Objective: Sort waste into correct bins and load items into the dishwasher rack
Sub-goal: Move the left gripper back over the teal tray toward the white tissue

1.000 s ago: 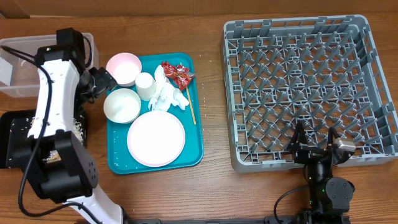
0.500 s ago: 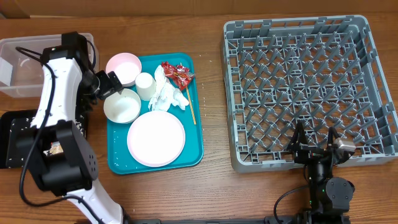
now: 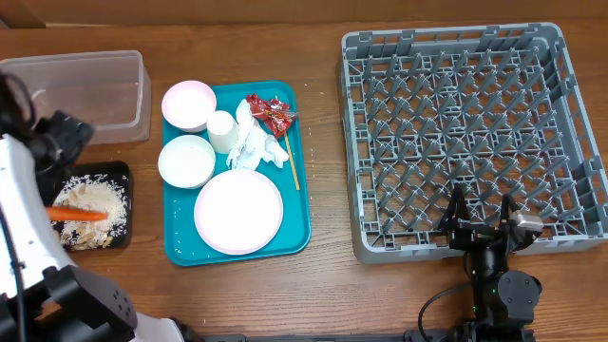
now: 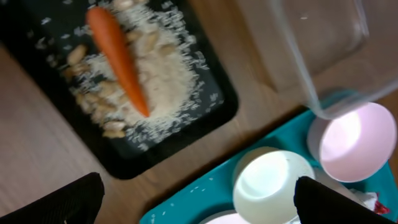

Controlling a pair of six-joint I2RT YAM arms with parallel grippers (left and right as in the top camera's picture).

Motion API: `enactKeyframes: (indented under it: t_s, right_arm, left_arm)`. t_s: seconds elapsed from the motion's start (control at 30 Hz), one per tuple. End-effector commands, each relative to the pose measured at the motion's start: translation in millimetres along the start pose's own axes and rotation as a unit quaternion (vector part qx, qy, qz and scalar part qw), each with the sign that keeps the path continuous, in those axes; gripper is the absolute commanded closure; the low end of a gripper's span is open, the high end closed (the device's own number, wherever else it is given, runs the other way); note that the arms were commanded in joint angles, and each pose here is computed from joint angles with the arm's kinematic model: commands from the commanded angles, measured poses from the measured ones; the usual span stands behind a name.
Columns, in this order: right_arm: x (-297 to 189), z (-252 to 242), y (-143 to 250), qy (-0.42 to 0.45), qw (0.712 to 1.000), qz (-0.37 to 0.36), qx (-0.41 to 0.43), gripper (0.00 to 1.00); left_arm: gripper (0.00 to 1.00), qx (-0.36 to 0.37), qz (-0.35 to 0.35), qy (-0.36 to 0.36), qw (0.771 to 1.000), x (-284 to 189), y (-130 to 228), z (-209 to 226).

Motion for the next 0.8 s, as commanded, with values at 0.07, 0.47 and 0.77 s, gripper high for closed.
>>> enactKeyframes:
  t_s: [0.07,0.47,0.77]
  right_arm:
    - [0,-3,0,0.008,1.000,-0.007,-0.002,0.00]
    - [0,-5,-5,0.018,1.000,-0.023,-0.004,0.00]
    - [0,-7,-2,0.022,1.000,-0.017,-0.004,0.00]
  left_arm:
    - [0.00,-0.048,0.025,-0.017,0.998,-1,4,23]
    - [0.00,-0.039,0.045,-0.004,0.998,-2,11,20]
    - [0.15,0.191,0.110,0.215,0.951,-15,53,-63]
Point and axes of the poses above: each gripper's point midway between its finger pads, its own x axis out along the fingers, its own z axis along the line the jaws close on, y = z × x, the point moved 5 cm from there along -x, back along the fingers, and after that the axes turned 15 degrees about x, right-handed, at the moved point
